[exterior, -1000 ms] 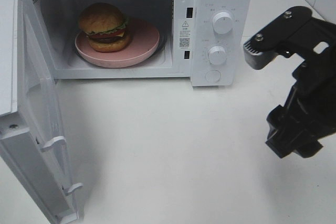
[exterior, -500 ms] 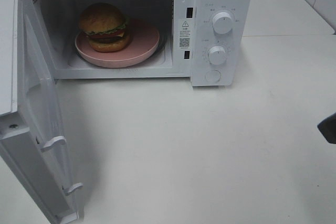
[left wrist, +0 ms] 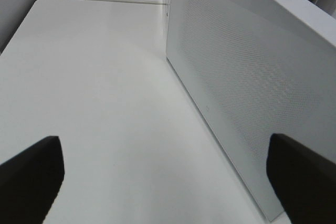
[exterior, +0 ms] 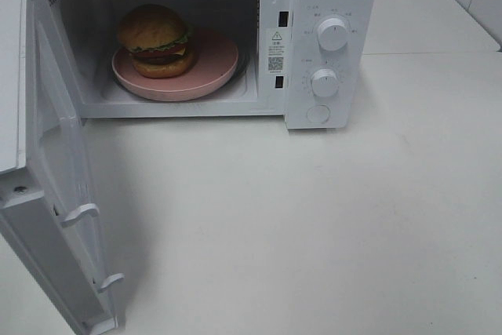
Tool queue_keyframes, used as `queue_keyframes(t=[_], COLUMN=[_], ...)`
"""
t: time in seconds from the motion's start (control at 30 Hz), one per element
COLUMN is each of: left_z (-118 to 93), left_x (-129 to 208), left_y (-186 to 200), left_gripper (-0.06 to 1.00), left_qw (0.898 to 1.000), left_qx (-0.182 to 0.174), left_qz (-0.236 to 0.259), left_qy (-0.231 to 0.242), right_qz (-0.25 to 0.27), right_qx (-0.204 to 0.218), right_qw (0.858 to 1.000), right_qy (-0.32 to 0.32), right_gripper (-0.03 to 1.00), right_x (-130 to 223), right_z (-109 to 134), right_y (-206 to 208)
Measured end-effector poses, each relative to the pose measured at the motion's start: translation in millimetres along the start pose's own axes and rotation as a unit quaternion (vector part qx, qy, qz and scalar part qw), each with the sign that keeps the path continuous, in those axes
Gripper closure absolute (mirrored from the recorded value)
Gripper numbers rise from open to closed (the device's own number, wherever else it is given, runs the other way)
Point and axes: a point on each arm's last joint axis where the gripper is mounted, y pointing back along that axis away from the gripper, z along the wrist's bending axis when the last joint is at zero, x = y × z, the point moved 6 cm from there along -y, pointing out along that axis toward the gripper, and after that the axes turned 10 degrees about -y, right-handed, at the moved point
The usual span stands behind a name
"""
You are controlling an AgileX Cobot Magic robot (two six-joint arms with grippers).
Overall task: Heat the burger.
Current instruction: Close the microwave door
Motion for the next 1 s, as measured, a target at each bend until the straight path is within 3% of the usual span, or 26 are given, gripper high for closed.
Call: queue_keyframes(t=[0.37,0.6,1.0], left_z=[0,0,0], left_x=[0,0,0], left_y=[0,0,0], left_gripper=[-0.02,-0.02,-0.02], left_qw=[1.000,1.000,1.000], left_qx=[0.000,0.000,0.000], left_qz=[0.000,0.000,0.000], left_qy=[0.000,0.000,0.000], right_qz=[-0.076,-0.112,-0.217], right_qx=[0.014,0.022,0.025], right_qw=[0.991,0.985,0.964], right_qy=[-0.106,-0.127,-0.153], right_gripper=[0.25,0.25,0.25], right_x=[25,34,50], right_z=[-19,-24,-30], right_y=[8,16,42])
